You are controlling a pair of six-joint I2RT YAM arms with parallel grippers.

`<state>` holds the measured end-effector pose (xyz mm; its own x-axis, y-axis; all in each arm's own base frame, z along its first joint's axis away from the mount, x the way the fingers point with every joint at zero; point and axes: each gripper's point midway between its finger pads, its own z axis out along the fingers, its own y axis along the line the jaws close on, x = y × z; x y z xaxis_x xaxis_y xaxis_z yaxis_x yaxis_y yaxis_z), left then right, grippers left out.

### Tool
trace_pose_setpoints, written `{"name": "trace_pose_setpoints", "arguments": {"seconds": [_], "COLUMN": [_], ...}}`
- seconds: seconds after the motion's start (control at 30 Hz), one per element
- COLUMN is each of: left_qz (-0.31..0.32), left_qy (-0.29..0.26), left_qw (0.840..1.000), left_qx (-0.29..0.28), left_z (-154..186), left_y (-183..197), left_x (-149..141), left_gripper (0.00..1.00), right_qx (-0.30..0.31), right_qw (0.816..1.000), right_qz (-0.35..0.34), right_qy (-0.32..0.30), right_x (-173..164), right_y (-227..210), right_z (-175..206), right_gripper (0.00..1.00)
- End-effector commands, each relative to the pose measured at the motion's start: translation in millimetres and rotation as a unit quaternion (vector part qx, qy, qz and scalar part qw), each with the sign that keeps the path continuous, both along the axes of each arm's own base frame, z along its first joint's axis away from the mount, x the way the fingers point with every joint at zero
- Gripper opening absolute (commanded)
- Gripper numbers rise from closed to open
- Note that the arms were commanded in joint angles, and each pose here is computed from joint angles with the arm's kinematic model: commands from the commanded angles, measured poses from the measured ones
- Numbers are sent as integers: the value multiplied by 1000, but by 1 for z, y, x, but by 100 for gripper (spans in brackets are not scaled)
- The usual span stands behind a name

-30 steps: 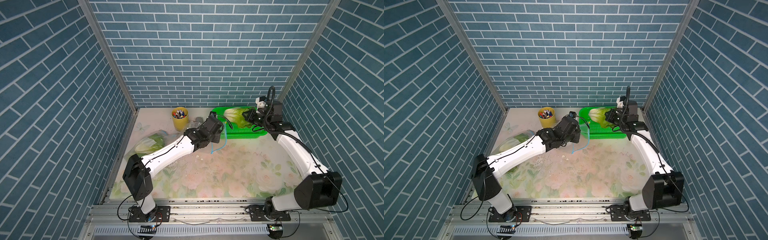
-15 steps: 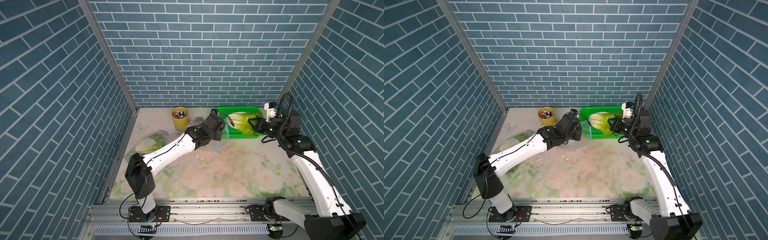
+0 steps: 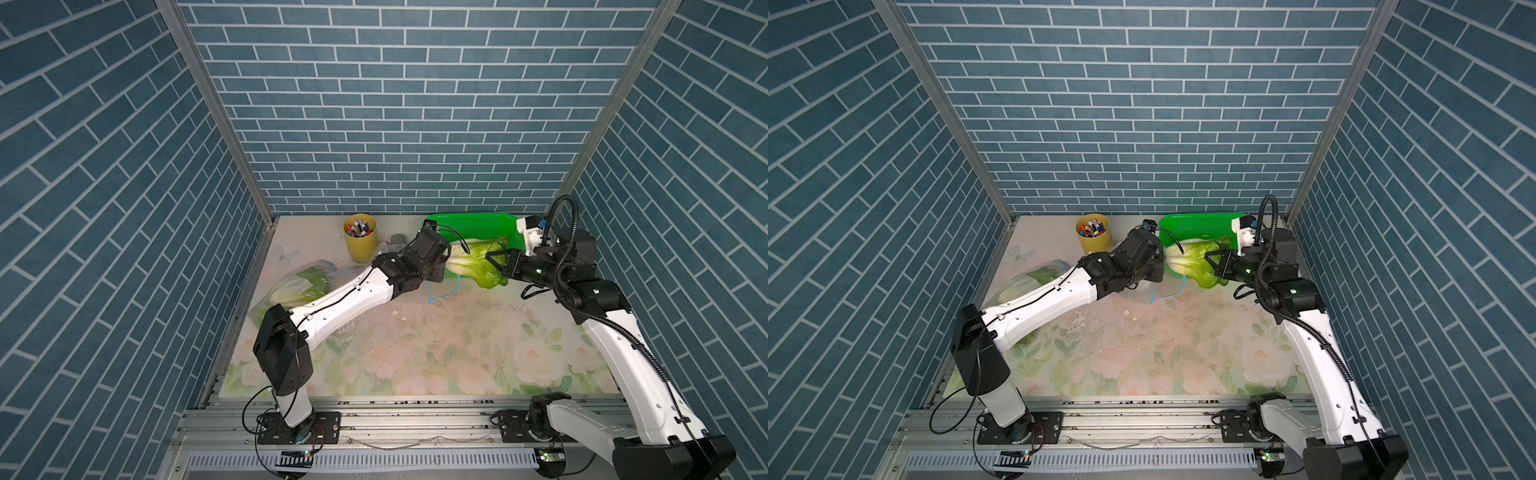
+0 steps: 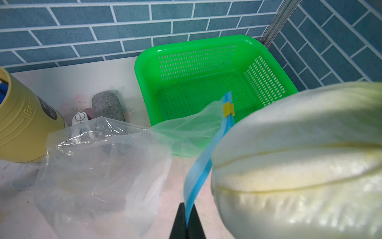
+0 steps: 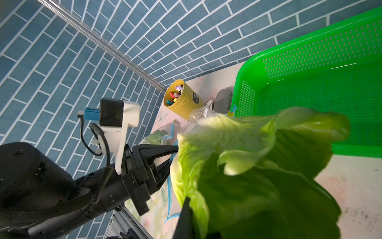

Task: Put the chinese cabbages into a zipper bag and zip it
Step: Place the Chinese cabbage in the zipper food storage bag.

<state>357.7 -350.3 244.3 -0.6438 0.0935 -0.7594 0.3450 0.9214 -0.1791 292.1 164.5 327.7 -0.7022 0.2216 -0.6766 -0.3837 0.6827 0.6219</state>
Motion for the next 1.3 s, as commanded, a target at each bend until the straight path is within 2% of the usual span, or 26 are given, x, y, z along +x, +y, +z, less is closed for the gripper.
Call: {"name": "trace_pose_setpoints", "arguments": {"seconds": [0.0, 0.37, 0.67, 0.8, 1.27], "left_qz": [11, 17, -19, -22, -36], "left_qy": [-21, -30, -6, -3, -3], "left_qw": [1000, 999, 998, 998, 995], "left_qx": [-15, -25, -64, -66, -98], "left_z": [20, 32, 36, 35, 45], "left_y": [2, 5, -10, -12, -19], "left_x": [5, 6, -7, -11, -17], "left_gripper": [0, 0, 0, 0, 0], "right_qx": [-14, -71, -73, -91, -81], "right_qw": [999, 996, 994, 994, 991], "right_qz": [37, 47, 76, 61, 101], "right_qy": [-17, 7, 4, 5, 43], "right_x": [-12, -21, -15, -5, 11], "right_y": [8, 10, 31, 34, 77], "right_z": [1, -22, -19, -18, -43], "right_gripper": [0, 0, 0, 0, 0]}}
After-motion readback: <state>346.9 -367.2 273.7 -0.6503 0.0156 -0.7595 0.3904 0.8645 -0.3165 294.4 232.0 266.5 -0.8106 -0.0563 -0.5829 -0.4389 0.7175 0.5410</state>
